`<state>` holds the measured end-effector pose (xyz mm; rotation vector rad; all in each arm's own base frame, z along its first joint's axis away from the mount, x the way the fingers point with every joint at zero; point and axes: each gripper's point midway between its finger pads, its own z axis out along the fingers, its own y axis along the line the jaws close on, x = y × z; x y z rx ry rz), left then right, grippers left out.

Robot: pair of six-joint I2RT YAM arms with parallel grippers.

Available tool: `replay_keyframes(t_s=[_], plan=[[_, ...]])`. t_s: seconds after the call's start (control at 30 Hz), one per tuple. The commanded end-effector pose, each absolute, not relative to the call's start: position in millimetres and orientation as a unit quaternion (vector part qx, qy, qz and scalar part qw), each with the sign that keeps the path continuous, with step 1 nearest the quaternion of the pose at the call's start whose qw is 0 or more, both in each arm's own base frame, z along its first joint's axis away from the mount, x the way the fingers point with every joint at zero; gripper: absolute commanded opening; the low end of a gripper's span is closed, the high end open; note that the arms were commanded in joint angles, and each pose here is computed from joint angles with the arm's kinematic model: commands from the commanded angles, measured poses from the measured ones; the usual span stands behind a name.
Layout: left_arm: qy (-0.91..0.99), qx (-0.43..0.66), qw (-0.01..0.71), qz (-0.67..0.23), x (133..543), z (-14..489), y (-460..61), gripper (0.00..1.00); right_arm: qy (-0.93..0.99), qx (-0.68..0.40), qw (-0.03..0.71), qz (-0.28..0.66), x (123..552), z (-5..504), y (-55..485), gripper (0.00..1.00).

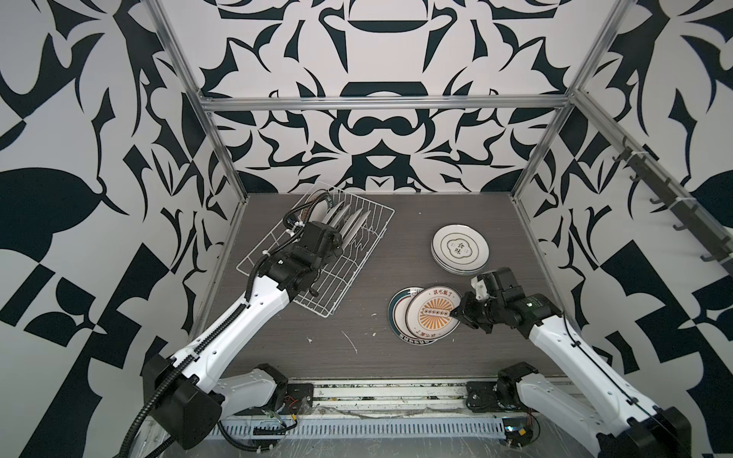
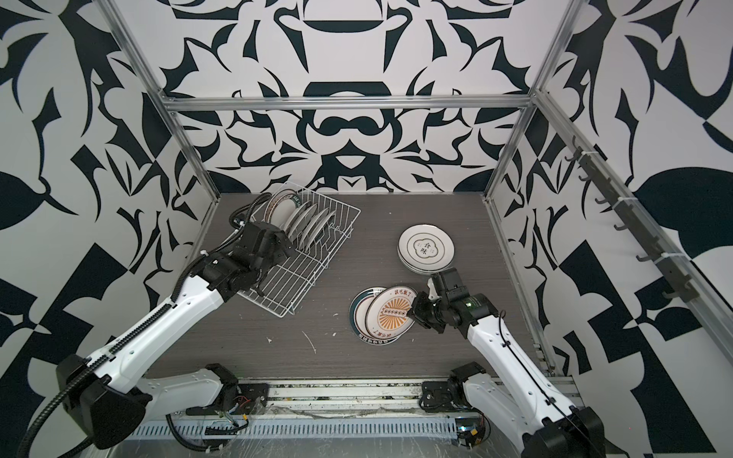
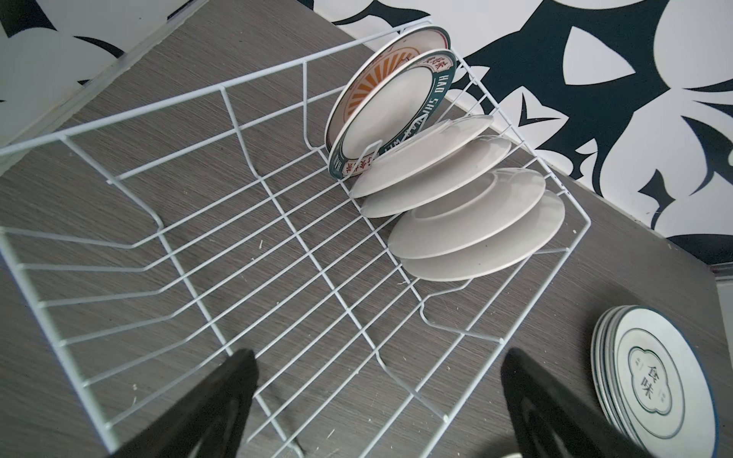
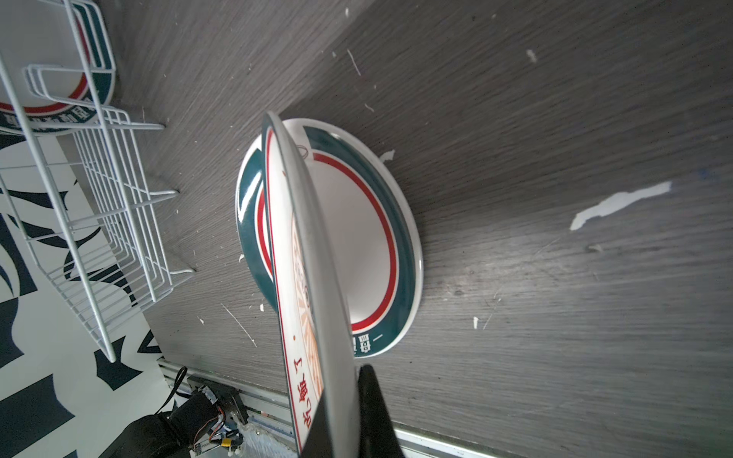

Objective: Unload the plates from the dish rack
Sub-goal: Place a plate on the plate.

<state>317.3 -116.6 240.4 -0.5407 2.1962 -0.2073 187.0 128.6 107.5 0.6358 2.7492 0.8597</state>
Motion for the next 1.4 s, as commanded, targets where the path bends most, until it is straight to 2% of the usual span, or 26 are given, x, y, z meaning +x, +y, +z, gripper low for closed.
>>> replay_keyframes(t_s=[0.0, 0.37, 0.43, 0.93, 1.13, 1.37], plan=[[0.882, -0.200, 0.419, -0.074, 306.8, 238.8, -108.9, 0.99, 0.922, 0.209, 0.106, 0.308, 193.7, 109.8, 134.8, 0.00], [0.892, -0.190, 0.407, -0.058, 299.7, 227.2, -104.6, 0.99, 0.931, 0.204, 0.081, 0.294, 195.2, 90.1, 143.9, 0.01], [0.890, -0.192, 0.410, -0.058, 299.5, 227.6, -103.3, 0.99, 0.933, 0.202, 0.074, 0.287, 193.7, 85.7, 145.3, 0.08], [0.882, -0.189, 0.428, -0.056, 296.5, 227.6, -97.1, 0.99, 0.948, 0.186, 0.071, 0.248, 196.6, 81.4, 148.5, 0.41], [0.890, -0.173, 0.418, -0.051, 297.9, 221.0, -101.3, 0.99, 0.953, 0.172, 0.063, 0.242, 198.4, 80.9, 152.5, 0.49], [0.905, -0.137, 0.395, -0.071, 295.1, 215.1, -115.1, 0.99, 0.962, 0.158, 0.055, 0.216, 197.9, 78.7, 153.0, 0.52]])
